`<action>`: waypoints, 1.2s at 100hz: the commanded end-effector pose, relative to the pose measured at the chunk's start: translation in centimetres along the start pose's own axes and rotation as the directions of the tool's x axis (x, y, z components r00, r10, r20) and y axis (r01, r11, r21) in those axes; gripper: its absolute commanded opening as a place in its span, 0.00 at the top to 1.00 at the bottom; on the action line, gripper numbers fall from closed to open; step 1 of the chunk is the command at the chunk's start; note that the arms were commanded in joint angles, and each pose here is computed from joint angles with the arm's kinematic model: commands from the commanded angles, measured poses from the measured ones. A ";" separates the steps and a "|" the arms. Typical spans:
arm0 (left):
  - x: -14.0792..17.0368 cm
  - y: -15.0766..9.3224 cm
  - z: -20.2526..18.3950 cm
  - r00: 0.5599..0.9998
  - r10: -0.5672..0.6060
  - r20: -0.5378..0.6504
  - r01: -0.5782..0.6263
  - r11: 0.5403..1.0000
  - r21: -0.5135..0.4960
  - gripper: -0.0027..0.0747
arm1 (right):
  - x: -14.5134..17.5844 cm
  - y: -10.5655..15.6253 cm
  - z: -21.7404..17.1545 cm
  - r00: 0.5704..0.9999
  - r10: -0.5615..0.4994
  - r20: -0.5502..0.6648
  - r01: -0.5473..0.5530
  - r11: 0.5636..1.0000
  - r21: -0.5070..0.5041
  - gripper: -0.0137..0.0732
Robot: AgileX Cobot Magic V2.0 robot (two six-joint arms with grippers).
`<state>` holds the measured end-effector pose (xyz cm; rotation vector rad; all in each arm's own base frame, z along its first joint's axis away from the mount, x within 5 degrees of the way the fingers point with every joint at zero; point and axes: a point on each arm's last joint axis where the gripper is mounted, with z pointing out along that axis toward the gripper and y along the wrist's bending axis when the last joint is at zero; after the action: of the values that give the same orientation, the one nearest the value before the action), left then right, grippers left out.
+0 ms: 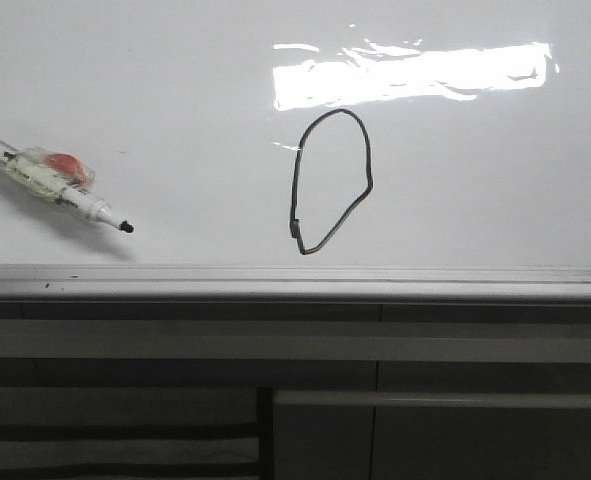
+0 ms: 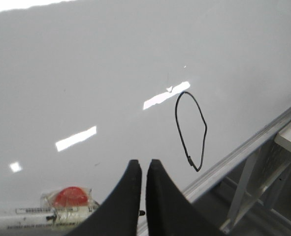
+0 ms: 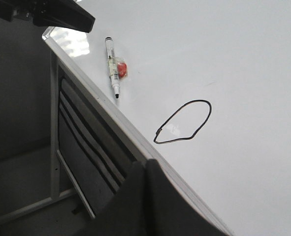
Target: Write number 0 on whiteboard
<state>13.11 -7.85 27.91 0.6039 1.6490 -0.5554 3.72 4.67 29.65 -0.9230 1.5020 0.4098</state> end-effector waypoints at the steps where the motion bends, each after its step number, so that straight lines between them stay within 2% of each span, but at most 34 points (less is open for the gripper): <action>1: -1.8 -0.7 -1.3 0.995 0.044 0.093 -0.045 0.999 0.014 0.99 | -0.7 -0.3 -0.6 0.995 0.005 0.099 -0.009 0.999 0.044 0.92; 19: -2.5 -1.2 -3.5 0.973 0.181 0.144 -0.174 0.983 -0.057 0.99 | 1.5 0.4 -0.7 0.995 0.007 0.103 -0.012 0.999 0.049 0.92; 31: -3.0 -1.6 -4.9 0.951 0.247 0.186 -0.230 0.967 -0.106 0.99 | 1.7 0.3 -0.7 0.989 0.012 0.150 -0.023 0.997 0.078 0.92; 51: -3.5 -2.1 -6.4 0.929 0.278 0.244 -0.248 0.958 -0.147 0.99 | 1.7 0.4 -0.7 0.986 0.047 0.158 -0.058 0.996 0.064 0.92; 107: -3.5 -2.1 -6.4 0.929 0.278 0.244 -0.248 0.957 -0.147 0.99 | 1.7 0.4 -0.7 0.986 0.047 0.158 -0.058 0.996 0.064 0.92; 120: -3.4 -1.2 -6.5 0.927 0.317 0.201 -0.265 0.932 -0.248 0.99 | 1.7 0.4 -0.7 0.986 0.047 0.158 -0.058 0.996 0.064 0.92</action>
<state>7.58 -5.35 31.43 0.6440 1.3335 -0.2821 3.05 4.04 26.56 -0.8489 1.4640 0.4502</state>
